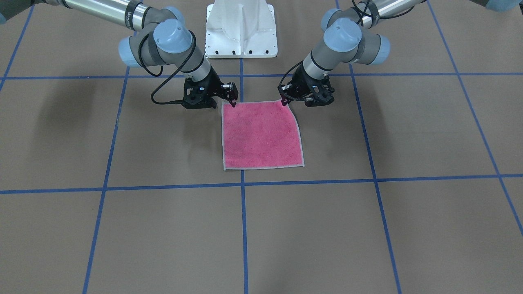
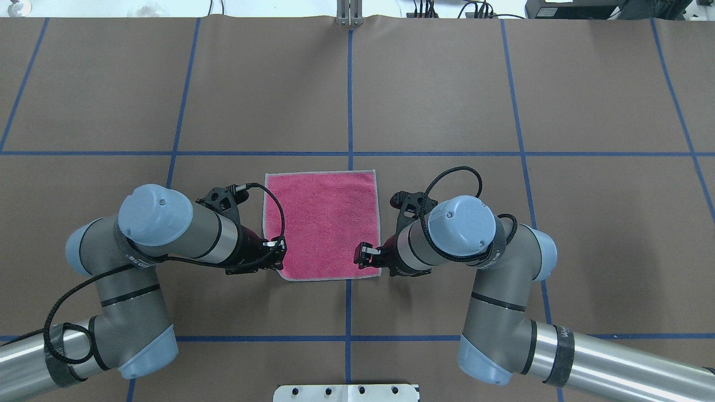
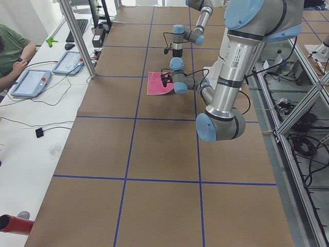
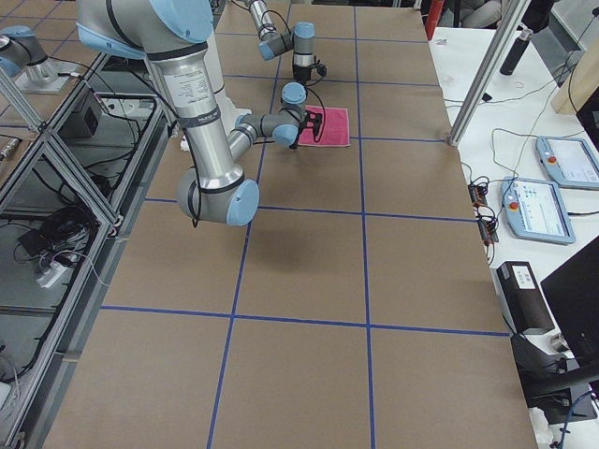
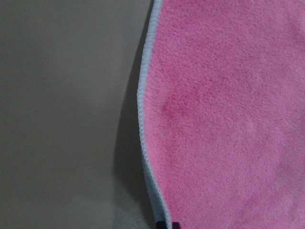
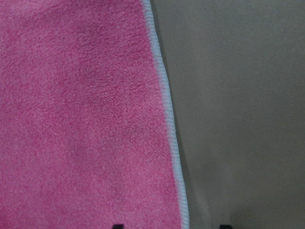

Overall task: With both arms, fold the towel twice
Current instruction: 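Grasp the towel's opposite edge with the right gripper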

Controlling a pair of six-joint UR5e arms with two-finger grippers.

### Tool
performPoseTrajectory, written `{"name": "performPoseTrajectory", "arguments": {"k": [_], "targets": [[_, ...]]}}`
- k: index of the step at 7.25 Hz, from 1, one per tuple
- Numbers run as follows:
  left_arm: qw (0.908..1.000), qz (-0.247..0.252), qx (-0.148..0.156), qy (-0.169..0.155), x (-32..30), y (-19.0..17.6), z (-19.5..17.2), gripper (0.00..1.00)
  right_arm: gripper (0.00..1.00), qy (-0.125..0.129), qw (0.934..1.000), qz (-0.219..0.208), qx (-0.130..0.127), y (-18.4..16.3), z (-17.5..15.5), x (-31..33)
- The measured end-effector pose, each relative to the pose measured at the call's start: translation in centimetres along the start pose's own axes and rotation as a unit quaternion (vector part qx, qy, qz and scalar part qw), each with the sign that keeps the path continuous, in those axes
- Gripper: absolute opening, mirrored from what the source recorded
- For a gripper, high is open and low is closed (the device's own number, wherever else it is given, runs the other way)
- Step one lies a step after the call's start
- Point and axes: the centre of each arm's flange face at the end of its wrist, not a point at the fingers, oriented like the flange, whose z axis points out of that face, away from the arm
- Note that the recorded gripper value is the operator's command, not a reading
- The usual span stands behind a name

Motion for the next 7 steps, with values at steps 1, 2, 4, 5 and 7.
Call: {"name": "performPoseTrajectory", "arguments": {"k": [1, 2, 4, 5, 7], "targets": [[1.0000, 0.000, 0.000, 0.000, -0.01, -0.02, -0.01, 0.00, 0.47, 0.000, 1.0000, 0.000, 0.000, 0.02, 0.03, -0.04], [1.0000, 0.000, 0.000, 0.000, -0.05, -0.03, 0.00, 0.00, 0.25, 0.000, 1.0000, 0.000, 0.000, 0.03, 0.04, -0.12], [1.0000, -0.001, 0.000, -0.001, -0.15, -0.05, 0.02, 0.00, 0.00, -0.001, 1.0000, 0.007, -0.001, 0.13, 0.12, -0.31], [1.0000, -0.001, 0.000, -0.001, -0.13, -0.07, -0.02, 0.00, 0.00, -0.002, 0.9999, 0.012, -0.001, 0.17, 0.12, -0.47], [1.0000, 0.000, 0.001, 0.003, 0.12, -0.12, -0.36, 0.00, 0.00, -0.003, 0.9999, 0.014, -0.002, 0.23, 0.07, -0.61]]}}
